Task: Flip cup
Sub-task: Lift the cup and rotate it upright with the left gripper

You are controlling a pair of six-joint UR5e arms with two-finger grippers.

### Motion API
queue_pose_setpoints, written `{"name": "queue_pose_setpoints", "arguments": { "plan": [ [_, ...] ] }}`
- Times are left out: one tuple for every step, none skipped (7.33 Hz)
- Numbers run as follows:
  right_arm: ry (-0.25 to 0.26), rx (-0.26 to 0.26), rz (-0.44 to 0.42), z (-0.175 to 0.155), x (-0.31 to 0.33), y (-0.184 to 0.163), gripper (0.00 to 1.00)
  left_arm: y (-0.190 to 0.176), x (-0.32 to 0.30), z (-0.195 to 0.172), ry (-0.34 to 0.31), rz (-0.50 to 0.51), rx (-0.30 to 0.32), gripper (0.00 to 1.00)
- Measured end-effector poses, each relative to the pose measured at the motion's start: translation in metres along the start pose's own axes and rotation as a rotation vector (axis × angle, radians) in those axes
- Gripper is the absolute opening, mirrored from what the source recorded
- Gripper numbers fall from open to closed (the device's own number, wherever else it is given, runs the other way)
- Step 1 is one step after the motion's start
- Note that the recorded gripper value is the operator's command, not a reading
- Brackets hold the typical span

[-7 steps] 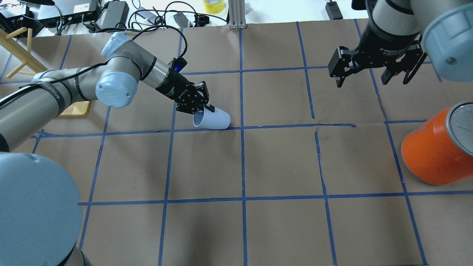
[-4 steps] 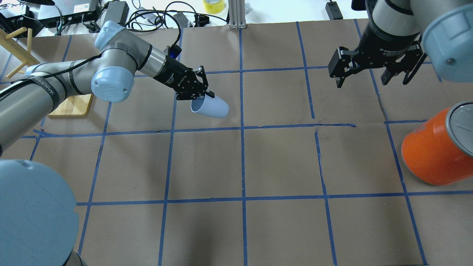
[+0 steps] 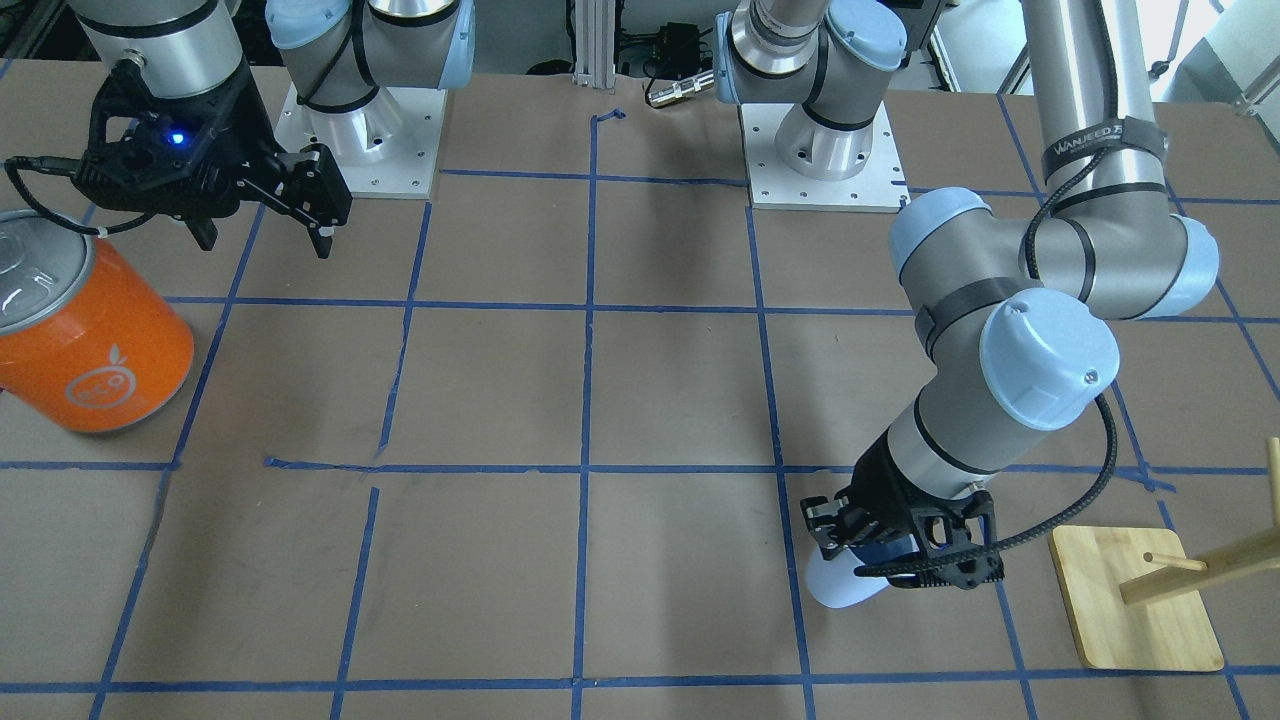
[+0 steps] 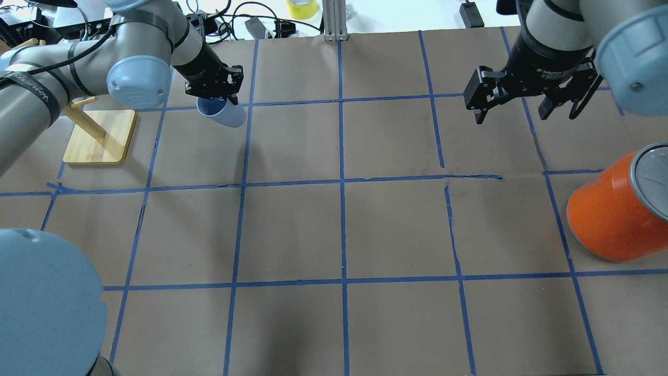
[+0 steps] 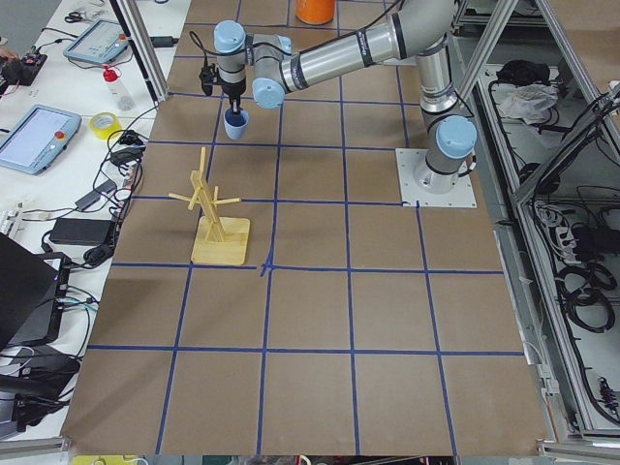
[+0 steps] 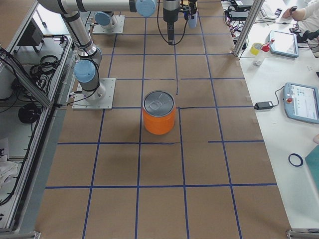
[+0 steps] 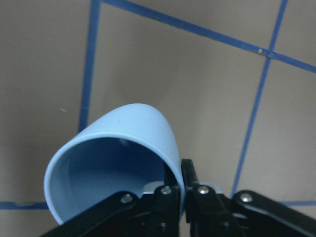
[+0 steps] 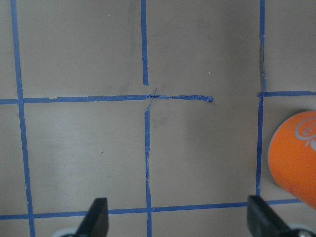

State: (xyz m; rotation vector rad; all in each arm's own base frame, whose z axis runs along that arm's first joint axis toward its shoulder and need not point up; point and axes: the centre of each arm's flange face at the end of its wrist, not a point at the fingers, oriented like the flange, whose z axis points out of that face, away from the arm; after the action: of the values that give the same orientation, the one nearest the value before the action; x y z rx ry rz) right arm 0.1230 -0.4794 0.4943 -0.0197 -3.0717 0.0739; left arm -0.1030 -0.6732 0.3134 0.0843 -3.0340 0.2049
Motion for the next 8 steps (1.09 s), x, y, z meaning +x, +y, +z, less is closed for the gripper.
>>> {"name": "queue_pose_setpoints", "arguments": {
  "plan": [
    [0.0,0.0,-0.001,0.0,0.0,0.0,1.0,-0.006,-0.015,0.005,-0.074,0.093,0.0,0.0],
    [0.0,-0.001,-0.003,0.001,0.0,0.0,1.0,-0.01,-0.029,0.013,-0.109,0.144,-0.008,0.0],
    [0.0,-0.002,-0.004,0.001,0.0,0.0,1.0,-0.012,-0.038,0.023,-0.123,0.165,-0.023,0.13],
    [0.001,-0.002,-0.005,0.001,0.0,0.0,1.0,-0.013,-0.043,0.033,-0.134,0.175,-0.038,0.64],
    [0.001,-0.004,-0.006,0.001,0.0,0.0,1.0,-0.014,-0.047,0.041,-0.156,0.202,-0.054,0.82],
    [0.001,-0.007,-0.007,0.001,0.0,0.001,1.0,-0.016,-0.05,0.046,-0.18,0.241,-0.066,1.0],
    [0.002,-0.008,-0.008,0.001,0.0,0.001,1.0,-0.02,-0.052,0.044,-0.196,0.259,-0.065,1.0],
    [0.002,-0.009,-0.008,0.001,0.0,0.001,1.0,-0.022,-0.051,0.035,-0.203,0.264,-0.052,1.0]
  ]
}}
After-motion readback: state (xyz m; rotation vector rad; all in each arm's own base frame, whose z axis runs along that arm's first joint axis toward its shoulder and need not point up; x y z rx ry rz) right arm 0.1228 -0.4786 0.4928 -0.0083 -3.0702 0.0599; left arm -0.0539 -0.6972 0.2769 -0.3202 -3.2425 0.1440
